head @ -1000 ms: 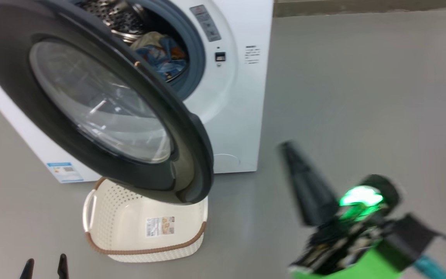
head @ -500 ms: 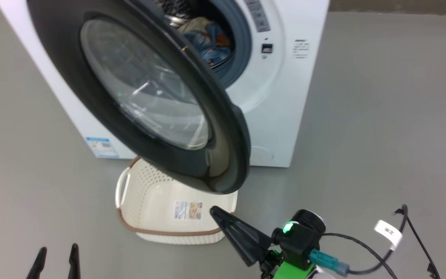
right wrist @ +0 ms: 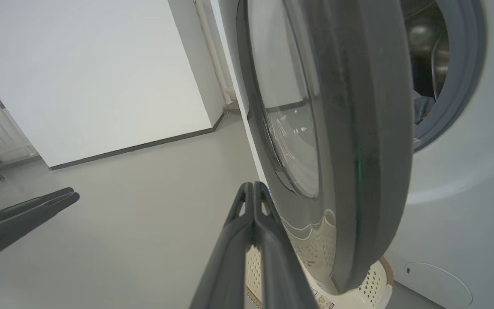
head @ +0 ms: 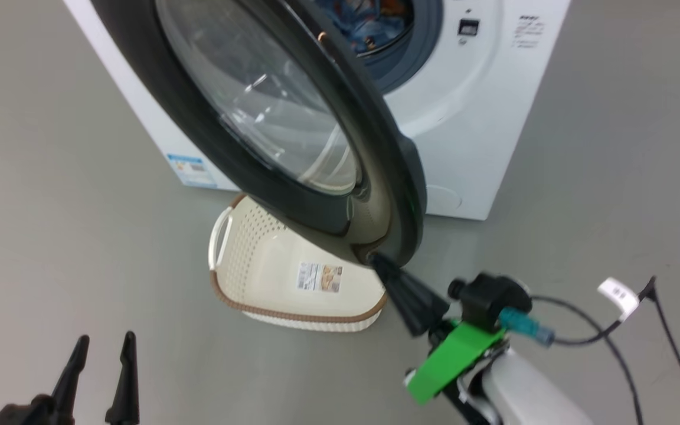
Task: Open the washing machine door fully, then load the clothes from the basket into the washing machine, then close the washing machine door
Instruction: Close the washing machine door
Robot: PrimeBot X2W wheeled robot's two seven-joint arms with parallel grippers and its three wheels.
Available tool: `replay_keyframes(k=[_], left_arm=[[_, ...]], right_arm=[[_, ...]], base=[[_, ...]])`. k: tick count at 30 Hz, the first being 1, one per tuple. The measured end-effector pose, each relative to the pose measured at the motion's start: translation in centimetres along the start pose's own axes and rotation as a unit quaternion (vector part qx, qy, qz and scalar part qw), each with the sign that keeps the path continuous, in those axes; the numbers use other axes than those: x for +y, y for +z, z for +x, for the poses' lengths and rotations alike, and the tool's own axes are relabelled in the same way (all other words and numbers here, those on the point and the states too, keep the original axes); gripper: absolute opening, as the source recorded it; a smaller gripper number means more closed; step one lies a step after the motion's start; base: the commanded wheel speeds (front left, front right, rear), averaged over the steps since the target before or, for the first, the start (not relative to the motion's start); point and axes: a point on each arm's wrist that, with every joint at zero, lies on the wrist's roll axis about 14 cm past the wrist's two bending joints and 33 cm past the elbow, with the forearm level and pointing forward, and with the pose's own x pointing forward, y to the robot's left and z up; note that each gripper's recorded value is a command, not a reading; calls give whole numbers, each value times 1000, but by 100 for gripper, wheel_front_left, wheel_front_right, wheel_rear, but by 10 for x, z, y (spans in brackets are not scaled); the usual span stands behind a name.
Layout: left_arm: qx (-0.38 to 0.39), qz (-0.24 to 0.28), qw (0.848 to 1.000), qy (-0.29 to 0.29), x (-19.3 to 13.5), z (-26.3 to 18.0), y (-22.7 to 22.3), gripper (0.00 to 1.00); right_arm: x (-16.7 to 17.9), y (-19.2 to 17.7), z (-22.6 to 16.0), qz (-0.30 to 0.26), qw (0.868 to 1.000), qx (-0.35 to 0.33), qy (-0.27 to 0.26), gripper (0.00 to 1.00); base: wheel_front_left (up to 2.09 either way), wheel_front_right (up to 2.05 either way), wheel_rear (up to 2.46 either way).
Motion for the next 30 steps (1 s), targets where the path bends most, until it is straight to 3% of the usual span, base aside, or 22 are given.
replay_keyframes(k=[18,30], left_arm=[[28,-5,999,-15,-6,29,-10,100],[51,-14,998,-30,-13,58,-22,100]], right_arm=[[-91,36,50,40,993,-70,-83,0],[-137,55,102,43,989,-104,-94,0]], base=[[0,0,0],[0,0,0]])
